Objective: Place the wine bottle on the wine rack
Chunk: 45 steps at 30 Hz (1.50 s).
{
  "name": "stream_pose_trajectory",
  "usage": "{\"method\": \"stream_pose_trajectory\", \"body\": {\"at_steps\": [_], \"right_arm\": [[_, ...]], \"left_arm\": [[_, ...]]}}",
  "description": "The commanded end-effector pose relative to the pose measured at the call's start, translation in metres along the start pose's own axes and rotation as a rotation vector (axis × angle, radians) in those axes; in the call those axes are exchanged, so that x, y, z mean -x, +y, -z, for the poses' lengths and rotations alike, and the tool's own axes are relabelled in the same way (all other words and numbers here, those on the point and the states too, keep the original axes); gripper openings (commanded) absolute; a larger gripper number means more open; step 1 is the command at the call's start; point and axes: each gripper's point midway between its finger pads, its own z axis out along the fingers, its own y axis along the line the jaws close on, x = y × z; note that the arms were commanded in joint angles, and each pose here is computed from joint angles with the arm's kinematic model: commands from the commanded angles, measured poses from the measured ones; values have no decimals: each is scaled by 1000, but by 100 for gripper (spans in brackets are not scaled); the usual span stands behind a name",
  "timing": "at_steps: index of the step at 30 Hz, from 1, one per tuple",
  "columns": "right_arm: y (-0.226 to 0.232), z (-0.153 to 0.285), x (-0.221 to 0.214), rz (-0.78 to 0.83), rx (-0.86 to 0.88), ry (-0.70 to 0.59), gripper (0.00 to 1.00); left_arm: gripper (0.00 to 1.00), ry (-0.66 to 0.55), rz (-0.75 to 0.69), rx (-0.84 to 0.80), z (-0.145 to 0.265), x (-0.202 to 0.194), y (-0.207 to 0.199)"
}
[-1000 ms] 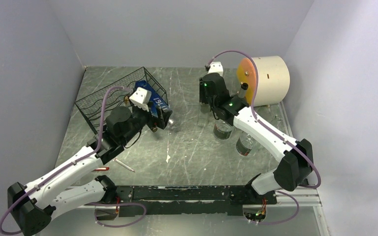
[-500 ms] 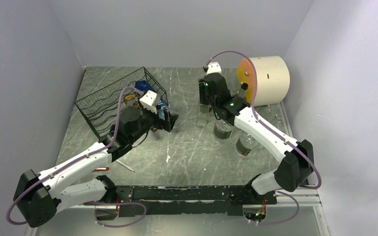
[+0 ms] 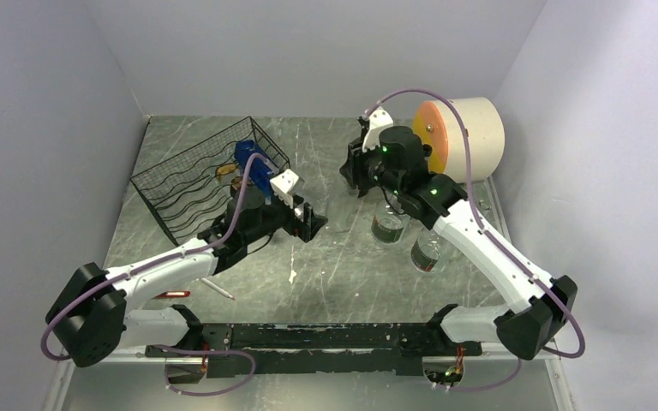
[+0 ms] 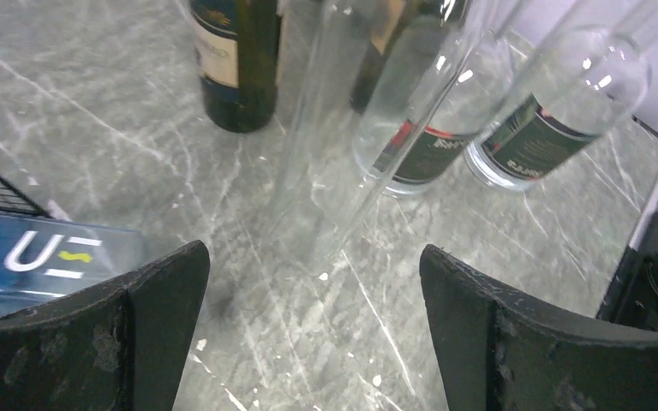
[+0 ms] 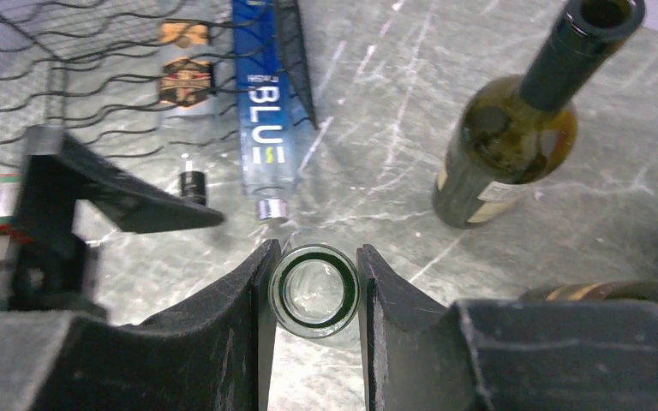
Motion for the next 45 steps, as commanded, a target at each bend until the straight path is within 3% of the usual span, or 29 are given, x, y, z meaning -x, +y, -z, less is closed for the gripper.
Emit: {"method": "stream_pose_trajectory", "body": {"at_steps": [1, 6, 11, 15, 20, 26, 27, 29, 30, 32, 33, 37, 39, 42, 45], "right_arm": [[32, 31, 41, -31, 175, -97, 0], [55, 57, 61, -44, 306, -143, 0], [72, 76, 73, -26, 405, -160, 0], [81, 85, 75, -21, 461, -161, 0], [89, 93, 78, -21, 509, -174, 0], [88, 95, 73, -10, 509, -155, 0], [88, 96, 72, -8, 511, -153, 0], [89, 97, 71, -2, 520, -145, 0], [90, 98, 70, 1, 528, -140, 0], [93, 100, 69, 9, 547, -132, 0], [94, 101, 70, 12, 556, -133, 3], [96, 112, 74, 30, 572, -163, 43], [94, 121, 80, 38, 567, -203, 58], [93, 137, 90, 56, 563, -267, 70], [87, 147, 99, 73, 533, -312, 75]], "left_arm": [[96, -44, -53, -173, -3, 5, -28], [95, -31, -49, -212, -4, -7, -33], [94, -70, -81, -121, 0, -10, -15], [89, -111, -131, -169, 6, -6, -23], [68, -157, -183, -224, 10, 1, -32], [54, -245, -247, -233, 22, 23, -36], [48, -258, -259, -237, 24, 27, -38], [16, -266, -323, -267, 28, 30, -43], [8, -271, -353, -258, 29, 34, -42], [7, -298, -399, -227, 32, 47, -38], [7, -315, -435, -222, 34, 55, -39], [7, -390, -592, -178, 43, 86, -37], [7, -420, -682, -135, 45, 102, -33], [7, -437, -843, -59, 47, 124, -24], [7, -434, -985, 61, 53, 150, -10]]}}
